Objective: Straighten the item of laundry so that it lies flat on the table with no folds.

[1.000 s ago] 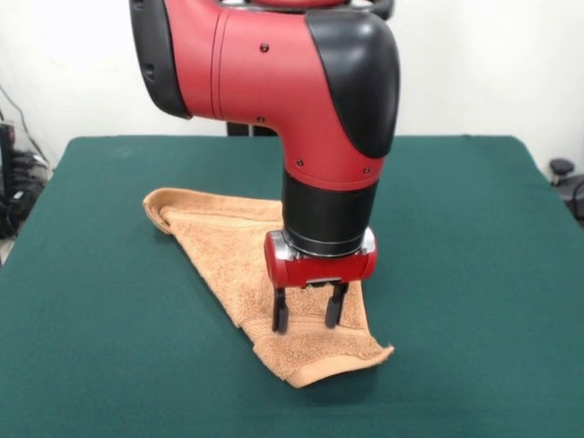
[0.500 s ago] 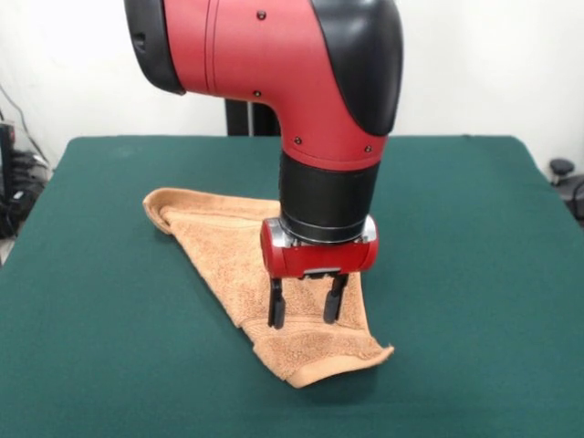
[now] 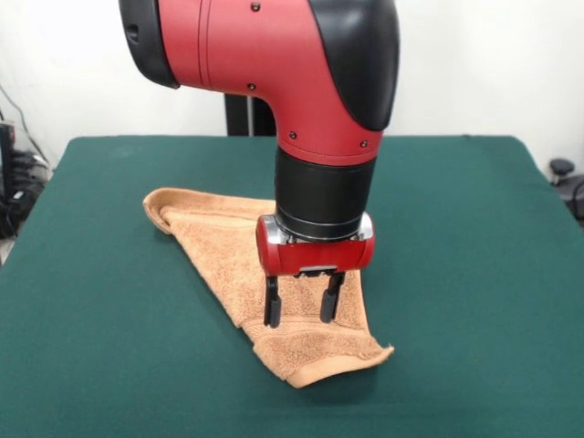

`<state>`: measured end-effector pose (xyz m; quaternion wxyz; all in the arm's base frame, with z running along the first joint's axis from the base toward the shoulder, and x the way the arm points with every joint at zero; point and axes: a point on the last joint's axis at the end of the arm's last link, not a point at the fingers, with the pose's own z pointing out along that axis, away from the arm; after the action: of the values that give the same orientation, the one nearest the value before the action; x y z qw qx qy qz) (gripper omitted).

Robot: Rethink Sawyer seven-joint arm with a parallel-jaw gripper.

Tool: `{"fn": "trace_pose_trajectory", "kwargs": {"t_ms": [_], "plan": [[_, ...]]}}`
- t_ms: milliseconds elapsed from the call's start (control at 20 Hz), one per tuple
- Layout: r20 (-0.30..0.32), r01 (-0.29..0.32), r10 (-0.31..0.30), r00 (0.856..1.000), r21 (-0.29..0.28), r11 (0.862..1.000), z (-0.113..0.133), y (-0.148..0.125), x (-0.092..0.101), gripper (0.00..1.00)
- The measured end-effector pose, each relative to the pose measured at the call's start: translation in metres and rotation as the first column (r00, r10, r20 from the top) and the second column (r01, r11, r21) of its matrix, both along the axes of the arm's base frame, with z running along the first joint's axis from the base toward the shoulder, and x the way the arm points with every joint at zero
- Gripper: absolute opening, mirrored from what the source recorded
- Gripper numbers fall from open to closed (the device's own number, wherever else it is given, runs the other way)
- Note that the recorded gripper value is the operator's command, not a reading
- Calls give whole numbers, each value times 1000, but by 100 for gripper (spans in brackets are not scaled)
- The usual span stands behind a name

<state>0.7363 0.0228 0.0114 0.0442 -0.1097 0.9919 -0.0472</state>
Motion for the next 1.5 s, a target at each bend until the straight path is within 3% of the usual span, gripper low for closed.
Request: {"fn": "trace_pose_trajectory", "kwargs": {"t_ms": [1500], "plan": [[11,9,-9,1000,0,1000,-3,-7,1,100]]}}
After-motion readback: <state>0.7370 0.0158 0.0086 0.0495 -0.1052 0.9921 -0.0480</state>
